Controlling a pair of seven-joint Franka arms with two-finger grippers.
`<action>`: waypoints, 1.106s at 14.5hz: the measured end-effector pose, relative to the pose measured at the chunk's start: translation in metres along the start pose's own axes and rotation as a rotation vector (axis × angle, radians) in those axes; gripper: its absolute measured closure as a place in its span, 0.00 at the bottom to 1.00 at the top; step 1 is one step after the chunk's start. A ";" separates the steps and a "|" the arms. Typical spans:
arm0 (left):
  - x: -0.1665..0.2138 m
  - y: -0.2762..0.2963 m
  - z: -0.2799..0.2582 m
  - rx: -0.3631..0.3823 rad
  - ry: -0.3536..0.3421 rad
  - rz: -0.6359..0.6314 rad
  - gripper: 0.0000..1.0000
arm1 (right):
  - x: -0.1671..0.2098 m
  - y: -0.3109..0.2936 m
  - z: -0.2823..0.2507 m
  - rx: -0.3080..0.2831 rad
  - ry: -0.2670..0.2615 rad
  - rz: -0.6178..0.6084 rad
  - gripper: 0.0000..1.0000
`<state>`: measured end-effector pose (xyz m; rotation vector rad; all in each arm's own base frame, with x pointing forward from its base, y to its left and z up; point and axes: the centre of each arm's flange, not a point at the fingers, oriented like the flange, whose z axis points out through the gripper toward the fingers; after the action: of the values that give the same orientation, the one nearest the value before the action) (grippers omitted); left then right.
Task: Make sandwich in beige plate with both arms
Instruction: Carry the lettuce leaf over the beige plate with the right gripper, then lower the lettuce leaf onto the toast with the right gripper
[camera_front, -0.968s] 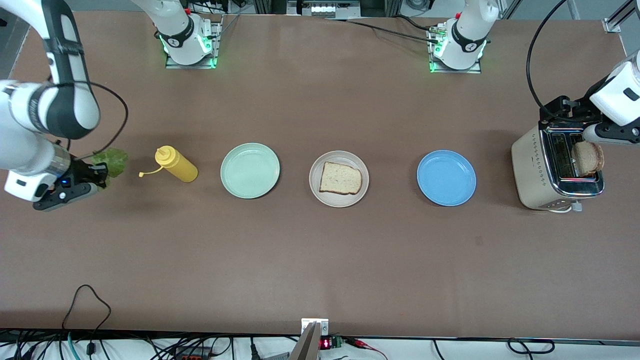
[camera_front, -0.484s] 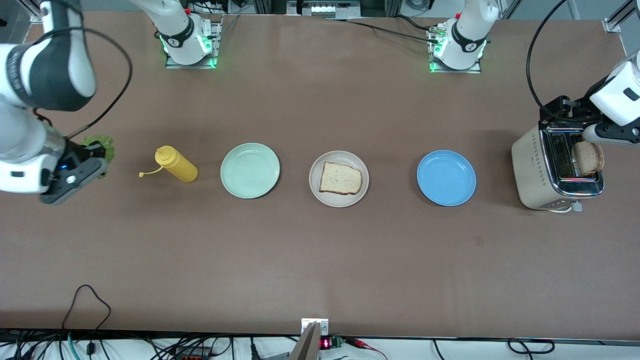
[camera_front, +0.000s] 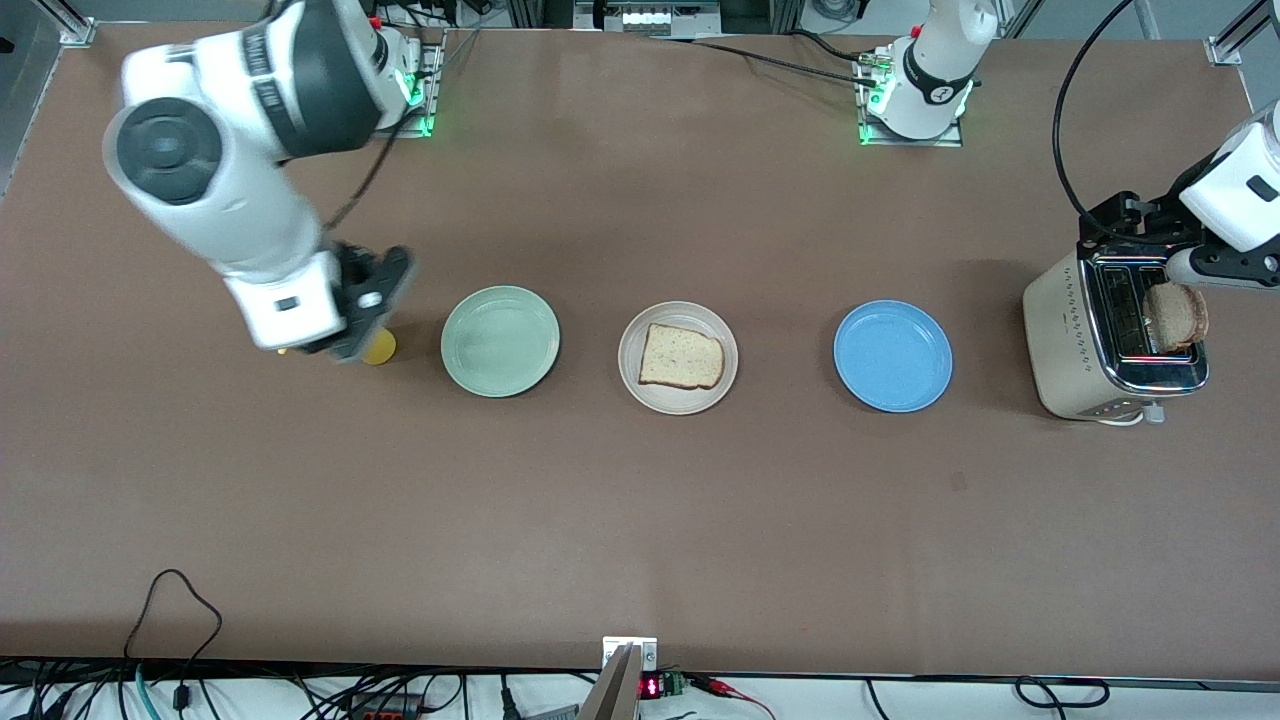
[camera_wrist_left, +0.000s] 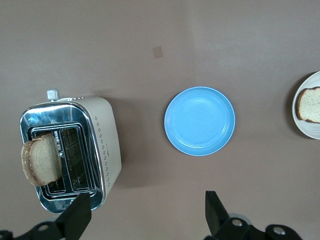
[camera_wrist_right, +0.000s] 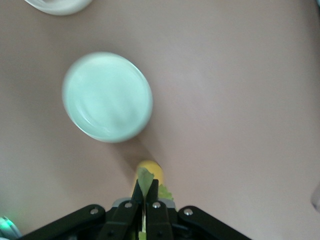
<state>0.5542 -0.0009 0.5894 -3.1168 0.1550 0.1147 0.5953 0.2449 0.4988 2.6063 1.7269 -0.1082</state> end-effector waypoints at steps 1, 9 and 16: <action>0.000 0.000 0.000 0.000 0.000 0.000 0.00 | 0.015 -0.009 0.007 0.031 0.027 -0.011 0.96; 0.000 0.000 0.000 0.000 0.000 0.000 0.00 | 0.141 -0.047 0.089 0.039 0.236 0.001 0.96; 0.000 0.000 0.000 0.000 0.000 0.000 0.00 | 0.223 -0.082 0.149 -0.020 0.381 0.114 0.96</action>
<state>0.5542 -0.0009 0.5895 -3.1168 0.1550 0.1145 0.5993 0.4747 0.3380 2.8457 1.6502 0.4314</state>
